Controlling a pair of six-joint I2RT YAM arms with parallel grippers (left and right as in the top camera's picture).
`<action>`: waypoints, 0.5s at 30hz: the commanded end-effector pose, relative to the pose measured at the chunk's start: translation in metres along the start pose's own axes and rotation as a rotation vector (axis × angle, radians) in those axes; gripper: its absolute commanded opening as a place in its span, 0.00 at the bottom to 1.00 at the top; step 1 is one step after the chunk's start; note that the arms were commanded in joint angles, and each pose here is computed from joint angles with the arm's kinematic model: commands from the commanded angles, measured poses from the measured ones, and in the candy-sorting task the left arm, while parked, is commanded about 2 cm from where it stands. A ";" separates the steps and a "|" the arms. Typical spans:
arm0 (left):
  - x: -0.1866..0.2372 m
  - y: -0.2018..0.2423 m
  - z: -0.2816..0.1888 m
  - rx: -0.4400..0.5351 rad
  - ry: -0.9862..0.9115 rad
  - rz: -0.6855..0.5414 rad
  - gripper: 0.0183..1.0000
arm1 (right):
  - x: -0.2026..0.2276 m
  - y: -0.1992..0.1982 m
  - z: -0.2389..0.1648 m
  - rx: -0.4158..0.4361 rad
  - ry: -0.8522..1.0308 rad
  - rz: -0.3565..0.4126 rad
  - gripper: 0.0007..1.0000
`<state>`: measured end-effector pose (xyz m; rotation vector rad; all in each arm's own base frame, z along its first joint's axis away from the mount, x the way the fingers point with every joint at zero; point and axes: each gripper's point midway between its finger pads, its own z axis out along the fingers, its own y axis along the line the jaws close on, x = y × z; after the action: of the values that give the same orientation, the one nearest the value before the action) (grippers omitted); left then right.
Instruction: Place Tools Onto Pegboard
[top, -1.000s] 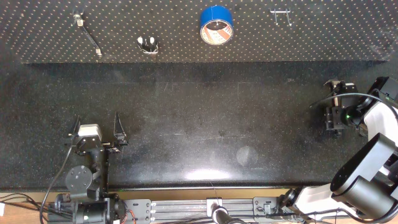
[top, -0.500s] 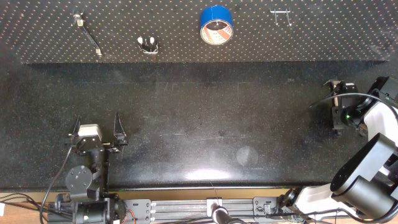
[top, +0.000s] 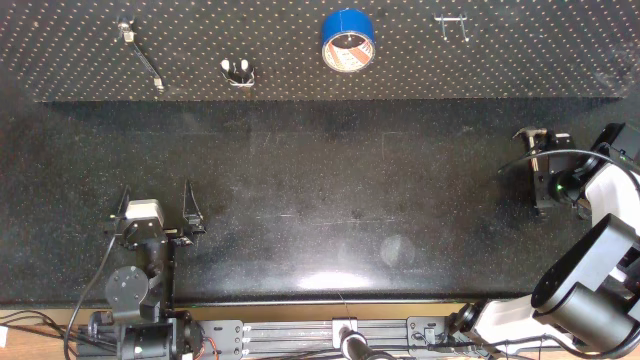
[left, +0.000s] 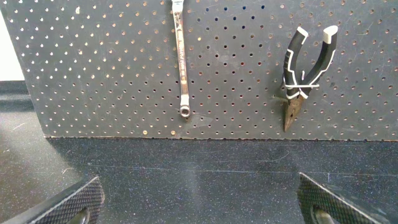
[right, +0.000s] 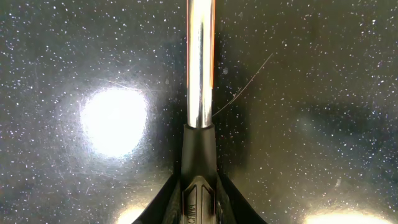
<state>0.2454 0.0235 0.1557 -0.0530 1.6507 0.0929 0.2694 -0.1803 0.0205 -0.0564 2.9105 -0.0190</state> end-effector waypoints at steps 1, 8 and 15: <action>0.000 -0.001 0.000 0.007 0.000 -0.003 1.00 | 0.000 0.001 0.002 -0.016 -0.003 0.008 0.19; 0.000 -0.001 0.000 0.007 0.000 -0.003 1.00 | 0.000 0.001 0.002 -0.016 -0.003 0.007 0.19; 0.000 -0.001 -0.001 0.007 0.000 -0.003 1.00 | 0.000 0.001 0.002 -0.017 -0.004 -0.008 0.19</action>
<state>0.2454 0.0235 0.1557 -0.0533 1.6507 0.0926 0.2694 -0.1803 0.0205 -0.0570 2.9105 -0.0191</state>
